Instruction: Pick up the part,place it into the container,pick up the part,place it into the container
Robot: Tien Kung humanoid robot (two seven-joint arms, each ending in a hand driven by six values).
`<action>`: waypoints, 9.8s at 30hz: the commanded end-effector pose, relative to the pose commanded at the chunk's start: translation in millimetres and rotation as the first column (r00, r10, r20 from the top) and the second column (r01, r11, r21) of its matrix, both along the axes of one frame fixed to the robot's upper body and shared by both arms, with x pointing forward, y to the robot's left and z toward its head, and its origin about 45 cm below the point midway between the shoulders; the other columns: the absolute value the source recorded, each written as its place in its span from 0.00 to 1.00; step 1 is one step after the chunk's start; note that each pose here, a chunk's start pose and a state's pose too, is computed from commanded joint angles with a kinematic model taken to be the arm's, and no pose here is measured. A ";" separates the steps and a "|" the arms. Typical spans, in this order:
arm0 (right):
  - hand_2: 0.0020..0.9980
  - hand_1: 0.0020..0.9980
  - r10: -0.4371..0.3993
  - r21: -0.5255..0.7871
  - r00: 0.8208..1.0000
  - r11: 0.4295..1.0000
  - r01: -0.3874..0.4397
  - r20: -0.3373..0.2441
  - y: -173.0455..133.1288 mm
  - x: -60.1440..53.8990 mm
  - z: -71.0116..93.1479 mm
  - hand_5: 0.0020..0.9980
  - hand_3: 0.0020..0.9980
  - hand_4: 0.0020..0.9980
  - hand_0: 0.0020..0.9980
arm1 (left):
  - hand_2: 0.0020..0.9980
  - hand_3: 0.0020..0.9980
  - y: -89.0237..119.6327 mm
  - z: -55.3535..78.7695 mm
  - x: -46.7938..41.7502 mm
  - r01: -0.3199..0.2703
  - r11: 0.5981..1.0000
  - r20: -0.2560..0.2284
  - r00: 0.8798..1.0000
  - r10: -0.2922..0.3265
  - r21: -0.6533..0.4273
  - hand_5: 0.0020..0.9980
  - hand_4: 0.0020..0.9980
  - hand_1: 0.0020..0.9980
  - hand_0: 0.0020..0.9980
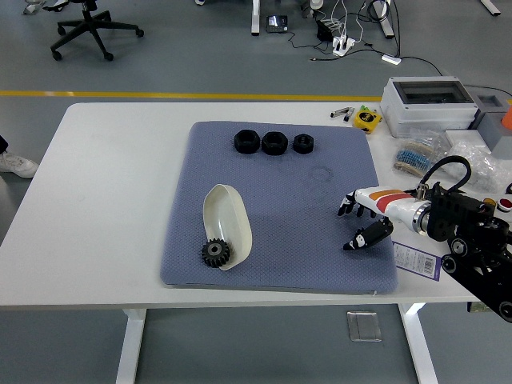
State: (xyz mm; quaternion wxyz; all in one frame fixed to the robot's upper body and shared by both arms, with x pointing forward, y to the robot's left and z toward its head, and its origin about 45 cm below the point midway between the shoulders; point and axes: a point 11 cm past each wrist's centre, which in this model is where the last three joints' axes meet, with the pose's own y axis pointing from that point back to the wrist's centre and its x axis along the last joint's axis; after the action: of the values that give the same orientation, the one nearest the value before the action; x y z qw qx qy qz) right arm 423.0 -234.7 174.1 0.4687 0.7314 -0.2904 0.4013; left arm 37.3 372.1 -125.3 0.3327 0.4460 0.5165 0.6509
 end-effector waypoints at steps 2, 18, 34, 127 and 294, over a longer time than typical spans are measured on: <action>0.68 0.58 -0.005 -0.004 1.000 1.000 0.005 -0.006 -3.3 -1.4 -2.2 0.32 0.65 1.00 0.46 | 0.84 0.58 0.1 0.0 -0.1 -0.002 1.000 0.001 1.000 0.002 0.000 0.72 0.50 0.80 0.82; 0.51 0.45 -0.048 0.003 0.999 0.999 0.048 0.009 -19.1 -2.0 -1.7 0.27 0.51 0.86 0.32 | 0.84 0.57 1.0 -0.3 -6.8 0.008 1.000 -0.019 1.000 -0.008 0.002 0.72 0.49 0.80 0.82; 0.44 0.37 -0.051 0.039 0.999 0.998 0.050 0.010 -20.3 -1.9 3.2 0.32 0.48 0.75 0.21 | 0.84 0.57 0.7 0.0 -2.3 0.014 1.000 -0.012 1.000 -0.014 0.002 0.72 0.49 0.80 0.82; 0.26 0.13 0.019 0.104 0.993 0.994 -0.031 0.113 14.8 -5.6 23.0 0.50 0.47 0.68 0.06 | 0.84 0.57 0.1 0.0 -1.8 0.033 0.999 -0.021 0.999 -0.033 -0.004 0.72 0.48 0.79 0.82; 0.84 0.71 -0.296 0.800 0.952 0.588 0.119 0.076 16.9 -2.7 65.9 0.69 0.86 1.00 0.63 | 0.83 0.58 3.9 0.3 -11.4 0.087 0.996 -0.067 0.994 -0.087 -0.003 0.71 0.49 0.79 0.82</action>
State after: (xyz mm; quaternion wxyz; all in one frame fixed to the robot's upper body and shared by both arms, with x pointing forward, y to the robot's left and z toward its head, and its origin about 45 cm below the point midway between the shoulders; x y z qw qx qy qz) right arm 420.3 -217.8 240.1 0.1118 0.7784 -0.5662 0.2469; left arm 25.9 376.0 -125.0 0.3433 0.4896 0.5075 0.6203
